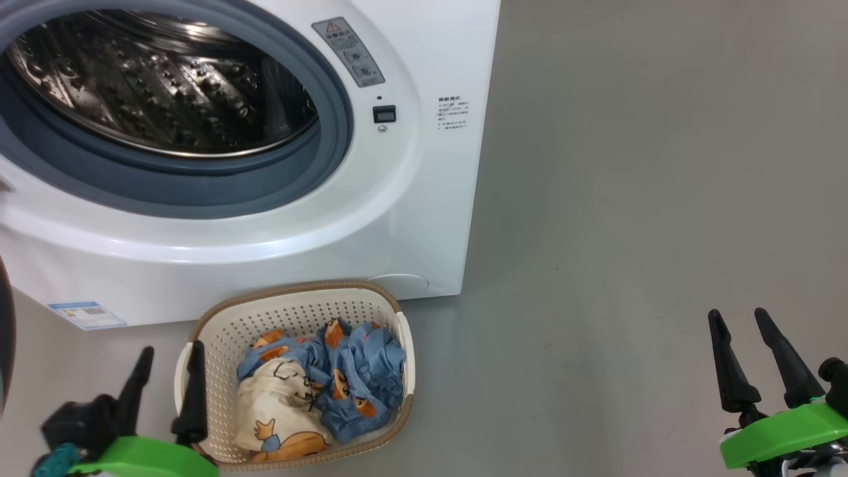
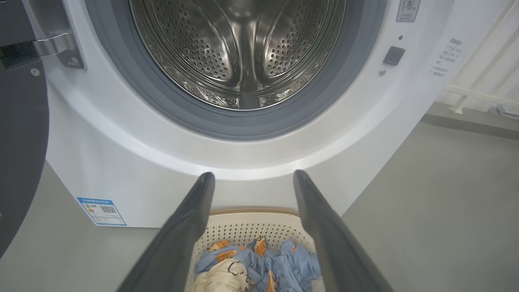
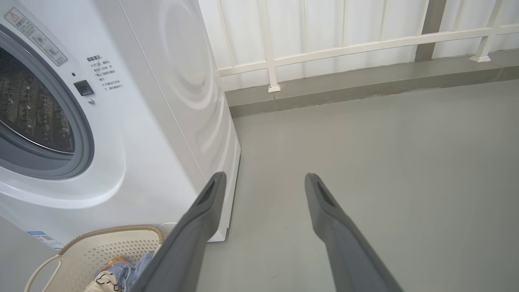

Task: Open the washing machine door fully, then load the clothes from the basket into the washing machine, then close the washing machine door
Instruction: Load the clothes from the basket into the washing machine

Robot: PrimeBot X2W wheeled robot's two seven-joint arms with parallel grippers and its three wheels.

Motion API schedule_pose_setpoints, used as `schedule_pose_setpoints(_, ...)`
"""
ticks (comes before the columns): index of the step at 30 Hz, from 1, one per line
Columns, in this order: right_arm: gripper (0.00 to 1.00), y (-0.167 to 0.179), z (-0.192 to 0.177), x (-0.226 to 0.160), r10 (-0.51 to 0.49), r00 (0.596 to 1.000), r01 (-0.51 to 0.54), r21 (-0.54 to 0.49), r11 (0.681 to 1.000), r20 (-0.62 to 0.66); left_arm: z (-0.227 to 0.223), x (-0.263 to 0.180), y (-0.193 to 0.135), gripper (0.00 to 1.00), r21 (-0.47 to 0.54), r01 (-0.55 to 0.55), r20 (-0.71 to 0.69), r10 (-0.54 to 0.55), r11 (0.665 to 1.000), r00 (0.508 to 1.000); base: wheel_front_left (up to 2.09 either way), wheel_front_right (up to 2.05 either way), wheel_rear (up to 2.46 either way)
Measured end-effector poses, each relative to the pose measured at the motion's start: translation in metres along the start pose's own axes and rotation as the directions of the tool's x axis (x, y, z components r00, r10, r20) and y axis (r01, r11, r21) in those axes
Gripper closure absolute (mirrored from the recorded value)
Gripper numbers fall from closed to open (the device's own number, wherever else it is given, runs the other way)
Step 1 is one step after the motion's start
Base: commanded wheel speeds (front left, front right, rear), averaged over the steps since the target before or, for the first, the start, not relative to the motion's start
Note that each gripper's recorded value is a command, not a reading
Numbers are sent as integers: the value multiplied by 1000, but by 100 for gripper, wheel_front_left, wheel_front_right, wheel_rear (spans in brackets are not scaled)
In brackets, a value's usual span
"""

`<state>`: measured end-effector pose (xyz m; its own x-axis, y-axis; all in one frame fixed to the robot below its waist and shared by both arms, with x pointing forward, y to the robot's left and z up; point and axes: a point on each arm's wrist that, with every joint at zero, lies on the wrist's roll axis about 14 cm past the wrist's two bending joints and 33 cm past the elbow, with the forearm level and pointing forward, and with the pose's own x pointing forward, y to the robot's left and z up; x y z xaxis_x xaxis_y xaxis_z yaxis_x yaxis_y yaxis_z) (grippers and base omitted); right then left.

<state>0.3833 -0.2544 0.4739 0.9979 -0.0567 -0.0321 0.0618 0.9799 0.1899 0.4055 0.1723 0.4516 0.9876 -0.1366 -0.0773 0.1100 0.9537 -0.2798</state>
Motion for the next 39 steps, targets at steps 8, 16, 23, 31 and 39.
schedule_pose_setpoints(8,0,9,-14,5,3,1000,-2,29,1000,-29,-43,-2,-5,0,-40,-17,-120,12,999,993,0,0,0)
schedule_pose_setpoints(16,0,18,-25,24,21,999,-19,41,999,-49,-88,18,-11,0,-30,10,-262,-17,999,965,0,0,0)
schedule_pose_setpoints(23,0,19,-36,43,23,998,-21,36,999,-63,-131,36,-6,0,-12,24,-404,-27,1000,915,0,0,0)
schedule_pose_setpoints(31,0,21,-51,68,28,997,-26,31,999,-74,-170,58,4,0,3,24,-521,-19,1000,853,0,0,0)
schedule_pose_setpoints(39,0,22,-80,92,35,993,-32,22,999,-112,-227,57,23,0,68,70,-699,-3,995,715,0,0,0)
